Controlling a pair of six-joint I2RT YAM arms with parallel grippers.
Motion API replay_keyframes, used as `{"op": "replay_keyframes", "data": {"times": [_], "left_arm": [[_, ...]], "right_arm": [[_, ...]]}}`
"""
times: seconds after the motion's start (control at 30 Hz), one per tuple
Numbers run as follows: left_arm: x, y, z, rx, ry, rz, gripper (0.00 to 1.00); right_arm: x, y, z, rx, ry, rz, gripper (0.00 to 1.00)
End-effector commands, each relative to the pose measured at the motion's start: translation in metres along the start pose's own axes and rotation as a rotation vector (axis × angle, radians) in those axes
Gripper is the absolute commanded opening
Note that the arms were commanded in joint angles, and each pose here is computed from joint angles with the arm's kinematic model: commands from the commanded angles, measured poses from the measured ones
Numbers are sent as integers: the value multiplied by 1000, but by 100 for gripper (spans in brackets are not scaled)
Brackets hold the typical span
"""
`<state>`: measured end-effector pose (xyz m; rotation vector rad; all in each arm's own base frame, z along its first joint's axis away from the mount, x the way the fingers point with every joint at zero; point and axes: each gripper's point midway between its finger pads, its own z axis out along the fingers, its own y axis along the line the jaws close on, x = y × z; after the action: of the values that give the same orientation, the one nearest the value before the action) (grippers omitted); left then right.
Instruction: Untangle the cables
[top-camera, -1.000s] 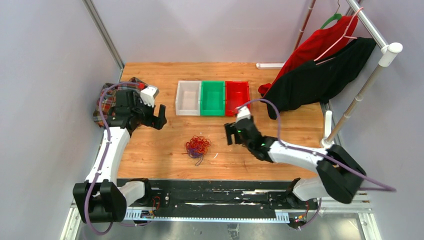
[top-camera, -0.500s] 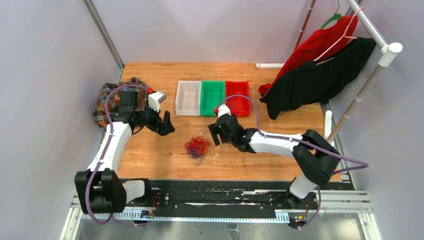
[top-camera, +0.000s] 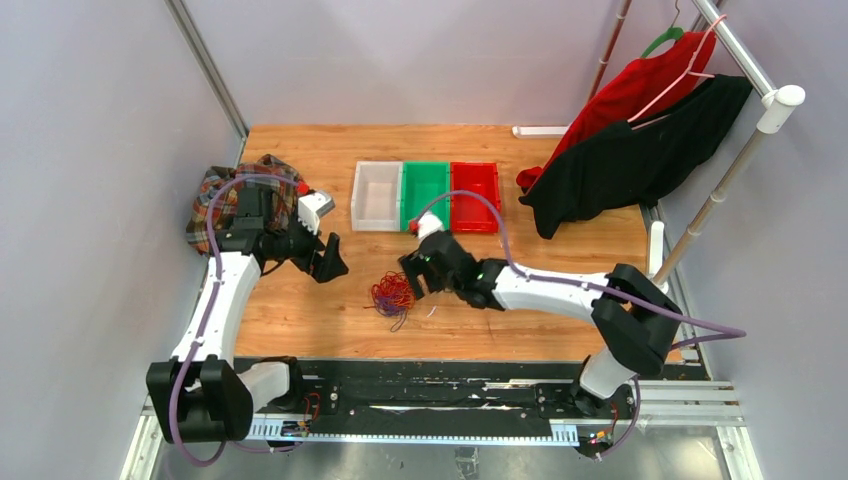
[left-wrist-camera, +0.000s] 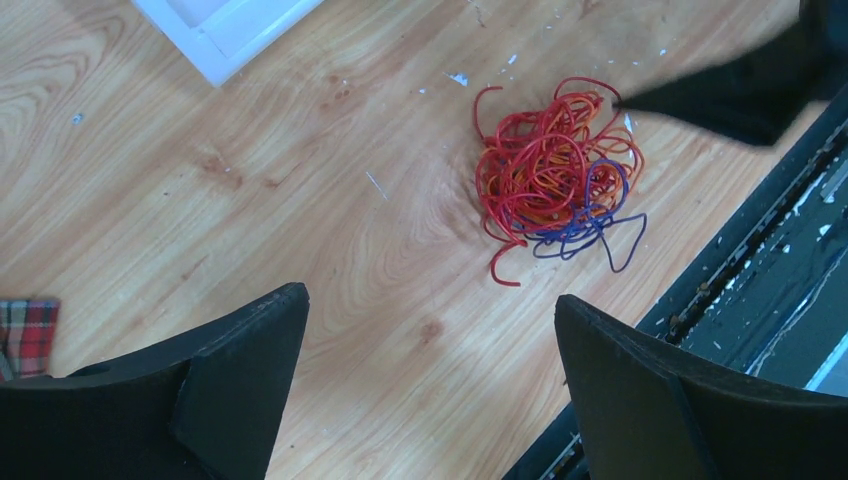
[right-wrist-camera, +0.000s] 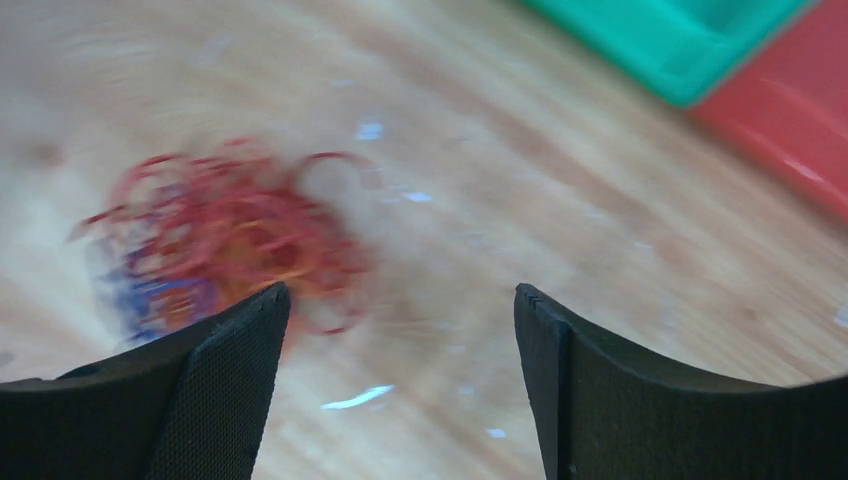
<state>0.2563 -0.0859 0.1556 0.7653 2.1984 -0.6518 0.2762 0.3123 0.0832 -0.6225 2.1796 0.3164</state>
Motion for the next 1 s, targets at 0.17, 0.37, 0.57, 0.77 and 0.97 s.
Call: {"op": "replay_keyframes", "data": {"times": [0.17,0.37,0.57,0.77,0.97], "left_arm": [[5,-11,-5,32,0,54,98],[7,-15,10,114,33,13,98],[14,-30,43,199,123,52,98],[7,-41,67,285,134,72,98],[-5,-48,85,376,109,80,94]], "right_arm": [[17,98,-9,-312,64,-49,76],[20,103,-2,-389,118,-44,53],[29,96,0,-425,129,-54,34],[26,98,-7,-485,94,-93,16],[34,96,-8,-508,86,-151,7]]}}
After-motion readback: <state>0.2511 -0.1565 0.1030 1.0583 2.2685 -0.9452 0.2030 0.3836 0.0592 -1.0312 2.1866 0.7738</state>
